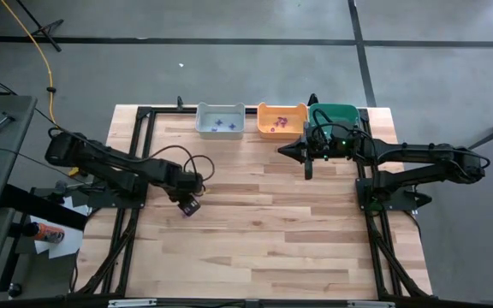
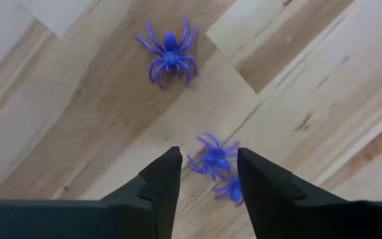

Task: Sort Halloween decoration
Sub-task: Put the purple spider toy into the gray bin

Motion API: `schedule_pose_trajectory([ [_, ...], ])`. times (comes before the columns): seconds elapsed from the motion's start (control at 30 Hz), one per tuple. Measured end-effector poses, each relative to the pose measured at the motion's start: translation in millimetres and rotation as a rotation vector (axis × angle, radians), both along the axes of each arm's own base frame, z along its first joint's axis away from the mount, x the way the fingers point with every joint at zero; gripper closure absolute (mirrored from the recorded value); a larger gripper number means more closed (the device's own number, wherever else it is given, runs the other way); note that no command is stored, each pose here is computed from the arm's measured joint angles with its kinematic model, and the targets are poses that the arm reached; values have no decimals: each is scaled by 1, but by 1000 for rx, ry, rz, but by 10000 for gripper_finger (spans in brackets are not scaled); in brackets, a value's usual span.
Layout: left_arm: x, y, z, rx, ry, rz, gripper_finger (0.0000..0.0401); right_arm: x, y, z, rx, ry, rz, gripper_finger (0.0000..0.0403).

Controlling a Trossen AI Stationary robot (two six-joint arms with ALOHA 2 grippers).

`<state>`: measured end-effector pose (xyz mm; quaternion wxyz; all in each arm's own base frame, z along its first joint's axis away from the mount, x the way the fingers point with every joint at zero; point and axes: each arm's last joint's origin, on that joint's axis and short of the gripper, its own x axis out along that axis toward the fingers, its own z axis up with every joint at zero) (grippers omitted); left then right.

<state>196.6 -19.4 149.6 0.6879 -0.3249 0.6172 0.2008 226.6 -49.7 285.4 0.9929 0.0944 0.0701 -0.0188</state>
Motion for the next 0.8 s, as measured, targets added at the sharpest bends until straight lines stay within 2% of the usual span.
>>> schedule_pose_trajectory([
  [0.2,2,-3,-7,-1,39,14,245,0,0,0,0,2,0,402],
  [0.53,6,-8,-19,21,91,-5,248,0,0,-1,2,11,0,402],
  [0.63,6,-6,-19,40,91,-22,277,0,0,-1,2,11,0,402],
  [0.8,4,1,-18,44,104,-48,383,0,0,-1,2,11,0,402],
])
